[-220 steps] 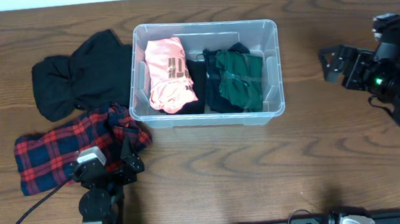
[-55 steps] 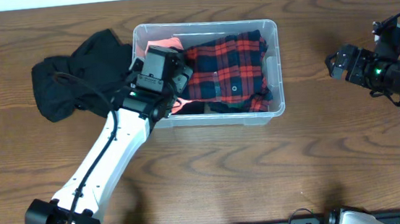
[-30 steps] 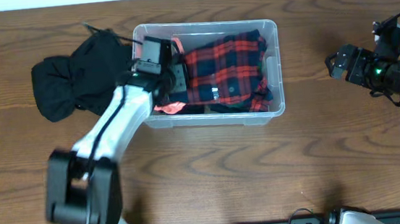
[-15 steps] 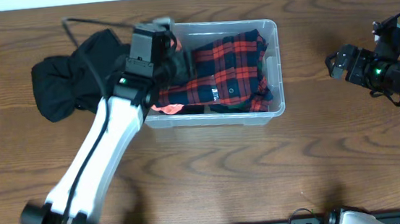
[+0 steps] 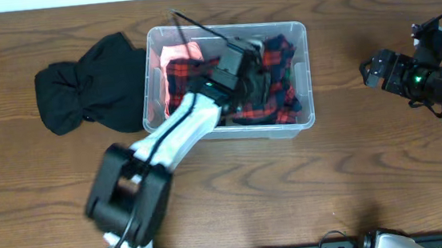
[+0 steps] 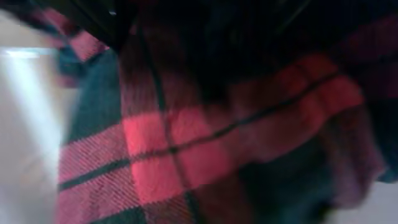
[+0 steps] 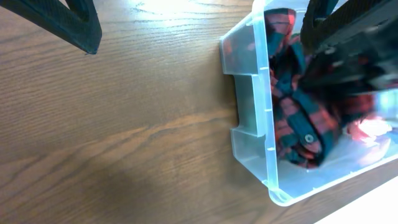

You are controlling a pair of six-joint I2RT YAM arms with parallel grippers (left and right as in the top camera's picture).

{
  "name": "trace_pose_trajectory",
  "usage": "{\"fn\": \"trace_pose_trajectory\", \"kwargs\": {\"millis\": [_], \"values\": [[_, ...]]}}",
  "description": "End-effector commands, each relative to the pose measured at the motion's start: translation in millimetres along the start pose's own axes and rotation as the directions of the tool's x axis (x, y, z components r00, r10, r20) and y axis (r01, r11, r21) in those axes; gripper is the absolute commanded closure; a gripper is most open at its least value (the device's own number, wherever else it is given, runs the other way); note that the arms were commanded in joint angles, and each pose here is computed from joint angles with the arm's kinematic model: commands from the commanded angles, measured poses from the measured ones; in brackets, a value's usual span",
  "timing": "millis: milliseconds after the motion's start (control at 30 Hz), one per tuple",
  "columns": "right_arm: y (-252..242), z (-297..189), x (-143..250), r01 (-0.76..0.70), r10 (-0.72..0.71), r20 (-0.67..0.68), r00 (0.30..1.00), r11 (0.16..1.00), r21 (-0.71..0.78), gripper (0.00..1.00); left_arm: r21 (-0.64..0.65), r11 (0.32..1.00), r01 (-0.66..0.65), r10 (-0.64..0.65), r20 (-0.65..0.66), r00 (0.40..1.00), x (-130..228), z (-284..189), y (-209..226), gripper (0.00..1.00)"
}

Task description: Pack container

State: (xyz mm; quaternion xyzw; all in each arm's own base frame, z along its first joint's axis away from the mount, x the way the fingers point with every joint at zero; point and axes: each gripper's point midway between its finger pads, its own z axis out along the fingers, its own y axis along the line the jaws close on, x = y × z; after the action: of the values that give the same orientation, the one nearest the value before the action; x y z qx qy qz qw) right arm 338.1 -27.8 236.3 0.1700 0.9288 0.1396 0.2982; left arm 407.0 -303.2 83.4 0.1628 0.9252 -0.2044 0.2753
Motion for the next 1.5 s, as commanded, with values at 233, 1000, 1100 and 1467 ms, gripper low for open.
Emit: {"fn": "trace_pose_trajectory", "kwargs": {"millis": [233,1000,1100,1467], "values": [[-1.4,-0.7,-1.2,0.007,-0.007,0.003,1.000,1.000,0.003,0.01,-0.022,0.999,0.046,-0.047,-0.040,0.998,-10.3,-38.6,-3.8,0.31],[-1.4,-0.7,-1.2,0.007,-0.007,0.003,1.000,1.000,0.003,0.01,-0.132,0.477,0.869,-0.808,0.324,0.492,17.6,-318.2,311.9,0.02],[-1.5,-0.7,-1.2,0.007,-0.007,0.003,1.000,1.000,0.003,0.01,-0.143,0.367,0.919,-0.869,0.299,0.394,53.0,-310.3,358.1,0.02],[-1.5,-0.6,-1.2,0.007,-0.007,0.002,1.000,1.000,0.003,0.01,-0.056,0.397,0.916,-0.901,0.166,0.401,112.9,-245.8,438.4,0.02]]}}
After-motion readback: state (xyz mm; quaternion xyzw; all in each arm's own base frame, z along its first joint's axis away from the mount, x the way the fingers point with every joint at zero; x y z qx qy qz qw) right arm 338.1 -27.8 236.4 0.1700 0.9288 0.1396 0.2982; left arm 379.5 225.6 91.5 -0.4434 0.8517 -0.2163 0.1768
